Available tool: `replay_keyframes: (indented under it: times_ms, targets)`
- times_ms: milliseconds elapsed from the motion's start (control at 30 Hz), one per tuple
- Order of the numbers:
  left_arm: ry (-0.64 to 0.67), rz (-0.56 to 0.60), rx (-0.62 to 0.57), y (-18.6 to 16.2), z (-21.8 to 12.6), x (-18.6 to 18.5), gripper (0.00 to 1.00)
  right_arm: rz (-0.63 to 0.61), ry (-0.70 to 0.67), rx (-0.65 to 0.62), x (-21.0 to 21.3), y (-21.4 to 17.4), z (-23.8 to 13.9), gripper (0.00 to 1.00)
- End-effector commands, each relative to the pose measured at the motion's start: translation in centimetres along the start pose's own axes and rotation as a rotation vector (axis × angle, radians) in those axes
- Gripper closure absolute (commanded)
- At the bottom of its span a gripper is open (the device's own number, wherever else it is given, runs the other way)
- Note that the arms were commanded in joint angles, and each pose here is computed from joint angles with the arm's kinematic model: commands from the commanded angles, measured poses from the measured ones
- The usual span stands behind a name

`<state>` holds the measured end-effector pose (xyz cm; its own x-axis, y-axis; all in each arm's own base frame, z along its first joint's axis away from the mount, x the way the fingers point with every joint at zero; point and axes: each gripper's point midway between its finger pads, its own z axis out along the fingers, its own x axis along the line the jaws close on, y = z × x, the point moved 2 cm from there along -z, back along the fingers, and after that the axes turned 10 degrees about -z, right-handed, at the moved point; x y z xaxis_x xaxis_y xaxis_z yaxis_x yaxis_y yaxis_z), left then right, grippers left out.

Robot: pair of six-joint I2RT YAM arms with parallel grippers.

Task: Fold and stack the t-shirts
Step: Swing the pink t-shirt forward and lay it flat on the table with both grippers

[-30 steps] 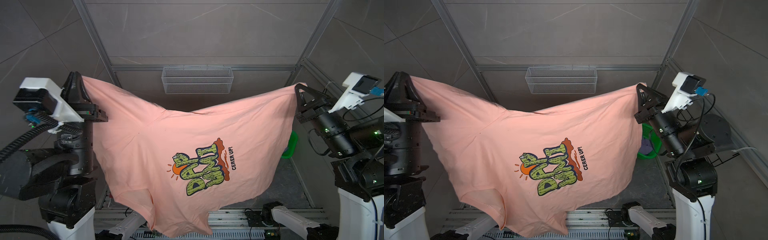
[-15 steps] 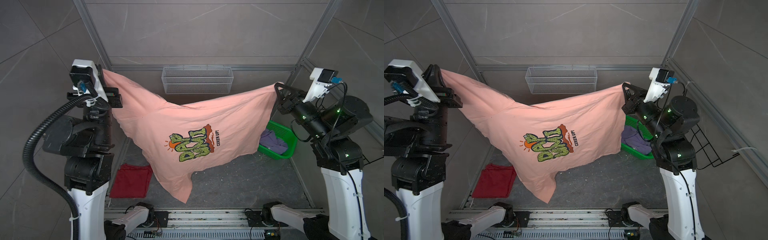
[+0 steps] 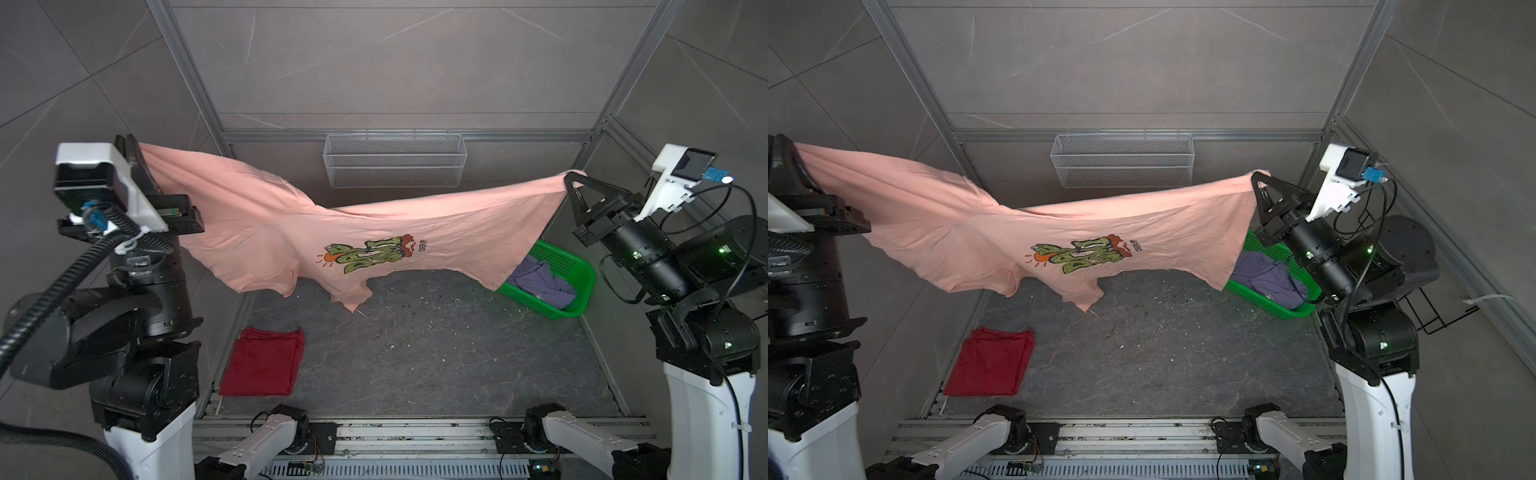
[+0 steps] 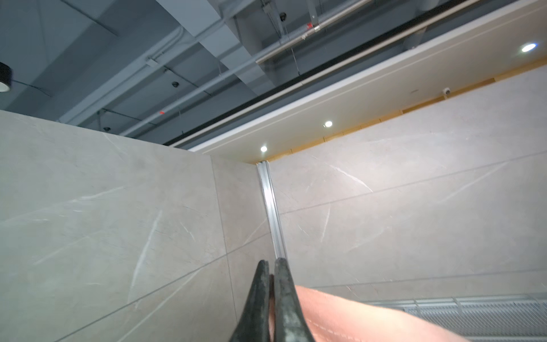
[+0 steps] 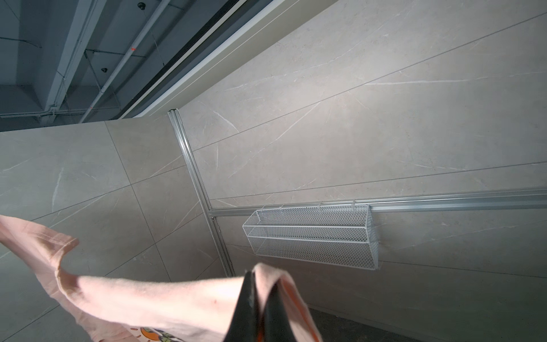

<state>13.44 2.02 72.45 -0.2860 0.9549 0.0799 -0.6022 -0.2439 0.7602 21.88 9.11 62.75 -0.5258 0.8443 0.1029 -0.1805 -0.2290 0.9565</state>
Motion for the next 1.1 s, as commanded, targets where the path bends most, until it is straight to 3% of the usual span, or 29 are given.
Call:
replay_keyframes:
  times_ms: [0,200,367,533,633,800,900,1067]
  targets:
    - [0.067,0.029,-0.105,3.2,-0.1,1.7,1.00,0.020,0.044,-0.022,1.0,0.9,-0.5,1.00]
    - [0.039,0.054,-0.109,3.1,1.7,0.4,1.00,0.030,0.028,0.023,0.3,-0.7,0.3,1.00]
    - [-0.021,0.087,-0.007,-2.1,3.5,-2.8,1.00,0.103,-0.044,0.170,-2.6,-7.2,3.2,1.00]
    - [-0.092,0.083,0.163,-12.3,4.6,-7.9,1.00,0.200,-0.123,0.332,-6.1,-15.8,6.5,1.00]
    - [-0.100,0.080,0.304,-20.5,5.4,-10.3,1.00,0.228,-0.199,0.420,-8.7,-21.3,8.4,1.00]
    - [-0.074,-0.106,0.548,-33.9,7.0,-10.7,1.00,0.232,-0.290,0.521,-12.1,-28.0,11.2,1.00]
    - [-0.096,-0.150,0.641,-39.9,7.4,-12.3,1.00,0.264,-0.324,0.576,-13.6,-31.9,12.5,1.00]
    - [-0.135,-0.205,0.727,-46.1,8.4,-14.9,1.00,0.278,-0.401,0.624,-15.9,-36.6,13.7,1.00]
